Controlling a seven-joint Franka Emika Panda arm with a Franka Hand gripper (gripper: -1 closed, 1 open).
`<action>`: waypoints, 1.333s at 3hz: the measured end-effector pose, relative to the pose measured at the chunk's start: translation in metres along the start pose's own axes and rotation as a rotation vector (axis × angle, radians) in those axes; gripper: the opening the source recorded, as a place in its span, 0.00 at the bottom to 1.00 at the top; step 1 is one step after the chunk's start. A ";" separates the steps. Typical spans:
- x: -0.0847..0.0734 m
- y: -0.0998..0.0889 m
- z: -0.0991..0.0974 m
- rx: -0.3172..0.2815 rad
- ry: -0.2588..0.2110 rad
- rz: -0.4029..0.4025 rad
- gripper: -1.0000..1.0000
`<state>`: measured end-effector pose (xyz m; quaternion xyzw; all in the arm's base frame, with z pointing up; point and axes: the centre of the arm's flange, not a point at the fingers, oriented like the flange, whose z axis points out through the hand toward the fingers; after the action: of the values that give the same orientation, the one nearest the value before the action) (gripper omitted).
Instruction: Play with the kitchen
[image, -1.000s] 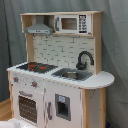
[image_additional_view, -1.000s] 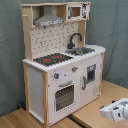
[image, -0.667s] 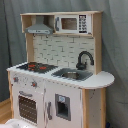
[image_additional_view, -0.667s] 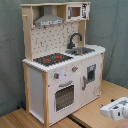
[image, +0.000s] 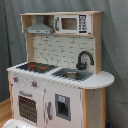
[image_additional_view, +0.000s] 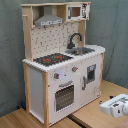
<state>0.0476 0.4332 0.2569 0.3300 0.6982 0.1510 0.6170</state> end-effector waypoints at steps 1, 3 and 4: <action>-0.010 0.001 0.005 -0.041 -0.013 0.005 1.00; -0.035 0.006 0.013 -0.135 -0.039 0.027 1.00; -0.048 0.008 0.015 -0.173 -0.038 0.039 1.00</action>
<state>0.0650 0.4053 0.2960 0.2919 0.6641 0.2166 0.6533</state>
